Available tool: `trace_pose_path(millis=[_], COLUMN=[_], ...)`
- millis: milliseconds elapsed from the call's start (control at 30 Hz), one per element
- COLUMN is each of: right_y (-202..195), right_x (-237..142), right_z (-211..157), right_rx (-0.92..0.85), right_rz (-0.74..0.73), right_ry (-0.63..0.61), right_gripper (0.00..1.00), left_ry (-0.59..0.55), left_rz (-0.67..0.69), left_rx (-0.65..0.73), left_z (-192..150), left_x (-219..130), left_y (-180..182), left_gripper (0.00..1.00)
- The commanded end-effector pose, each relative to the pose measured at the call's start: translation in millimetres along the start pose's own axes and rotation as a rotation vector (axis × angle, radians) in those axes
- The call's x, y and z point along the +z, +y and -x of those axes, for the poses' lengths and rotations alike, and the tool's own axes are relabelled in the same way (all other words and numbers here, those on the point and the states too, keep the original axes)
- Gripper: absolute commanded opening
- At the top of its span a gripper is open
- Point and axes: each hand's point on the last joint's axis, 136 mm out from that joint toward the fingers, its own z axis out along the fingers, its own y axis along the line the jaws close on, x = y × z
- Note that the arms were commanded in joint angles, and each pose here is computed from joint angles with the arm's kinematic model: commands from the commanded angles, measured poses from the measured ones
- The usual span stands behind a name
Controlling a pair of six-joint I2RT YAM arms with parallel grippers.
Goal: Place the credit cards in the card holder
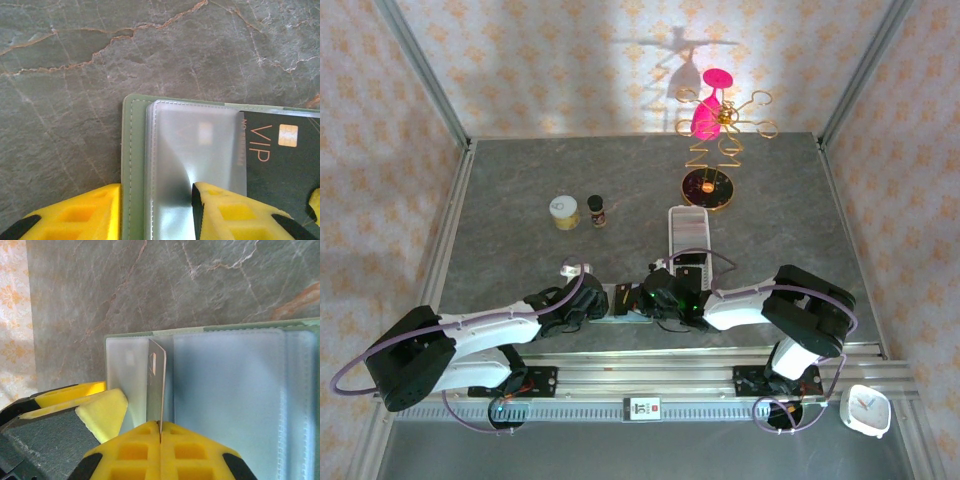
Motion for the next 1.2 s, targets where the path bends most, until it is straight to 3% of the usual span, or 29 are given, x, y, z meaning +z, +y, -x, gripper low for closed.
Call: trace_pose_path(millis=[0,567,667,867,933,1033,1167], right_y=[2.5,16.8,11.4,0.4,-0.2,-4.8,-9.2], right_x=[-2.6,15.3,16.1,6.3,1.6,-2.1,2.3], right_z=[-13.4,-9.5,-9.8,-0.3,2.4,1.7,-2.7], right_rx=[-0.025,-0.05,-0.054,-0.105,-0.118,-0.124,-0.126], right_rz=[0.001,0.02,-0.009,-0.116,-0.139,-0.157,-0.17], right_ry=[0.057,0.058,0.058,0.021,0.015,0.016,0.039], right_gripper=[0.0,0.0,0.04,0.26,0.28,0.29,0.22], left_ry=[0.074,0.078,0.08,0.089,0.09,0.089,0.092], left_rz=[0.029,0.029,0.026,0.026,0.026,0.024,0.018], left_rx=[0.006,0.005,0.004,0.004,0.0,-0.005,-0.009], left_z=[-22.0,-22.6,-23.5,-26.1,-26.5,-27.0,-27.7], left_x=[4.2,3.7,3.9,5.1,5.2,5.5,5.9], left_y=[13.0,12.8,12.8,13.9,14.4,14.7,13.5], left_gripper=[0.4,0.44,0.44,0.44,0.43,0.43,0.43])
